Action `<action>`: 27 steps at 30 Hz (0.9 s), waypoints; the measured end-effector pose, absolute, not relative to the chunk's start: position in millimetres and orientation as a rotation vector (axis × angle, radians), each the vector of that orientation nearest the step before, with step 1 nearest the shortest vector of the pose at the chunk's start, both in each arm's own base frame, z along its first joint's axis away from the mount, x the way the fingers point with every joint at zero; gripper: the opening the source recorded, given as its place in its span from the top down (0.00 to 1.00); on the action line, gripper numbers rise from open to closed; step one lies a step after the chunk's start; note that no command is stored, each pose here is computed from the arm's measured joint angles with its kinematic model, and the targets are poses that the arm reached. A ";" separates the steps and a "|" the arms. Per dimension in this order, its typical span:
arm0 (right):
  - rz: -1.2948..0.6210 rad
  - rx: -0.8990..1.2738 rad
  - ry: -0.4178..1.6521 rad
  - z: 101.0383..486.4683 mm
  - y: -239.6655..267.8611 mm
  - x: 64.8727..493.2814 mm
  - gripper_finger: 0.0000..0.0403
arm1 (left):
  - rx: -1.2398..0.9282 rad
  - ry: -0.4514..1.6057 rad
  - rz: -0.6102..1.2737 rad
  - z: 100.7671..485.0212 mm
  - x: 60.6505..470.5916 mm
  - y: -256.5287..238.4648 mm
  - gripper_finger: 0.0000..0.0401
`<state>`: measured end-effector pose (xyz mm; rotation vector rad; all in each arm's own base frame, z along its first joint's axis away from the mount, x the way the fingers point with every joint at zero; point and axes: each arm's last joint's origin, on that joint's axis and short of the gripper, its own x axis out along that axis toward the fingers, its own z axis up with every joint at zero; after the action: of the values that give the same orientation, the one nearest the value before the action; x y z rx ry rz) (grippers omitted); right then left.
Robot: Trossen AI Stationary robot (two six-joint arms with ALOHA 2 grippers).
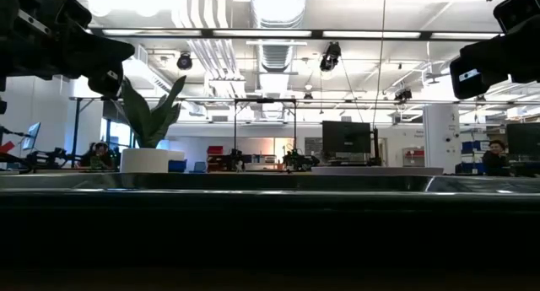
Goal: Pick and place plate/cup/fork/spoon on tray
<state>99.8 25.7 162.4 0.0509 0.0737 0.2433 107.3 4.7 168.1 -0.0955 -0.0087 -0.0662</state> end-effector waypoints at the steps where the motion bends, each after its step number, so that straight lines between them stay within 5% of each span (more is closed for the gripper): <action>1: 0.244 0.051 0.074 162.4 25.7 99.8 0.98 | -0.095 -0.009 -0.066 168.1 107.3 4.7 1.00; 16: 0.243 0.054 0.074 162.5 25.7 99.8 0.98 | -0.096 -0.009 -0.066 168.0 107.3 4.7 1.00; 27: 0.112 0.304 -0.091 179.2 21.4 100.2 0.98 | -0.095 -0.016 -0.067 168.8 107.3 4.7 1.00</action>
<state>100.2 21.4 179.2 0.3037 -0.0908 0.1117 107.3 4.7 168.8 -0.0947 -0.0165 -0.0665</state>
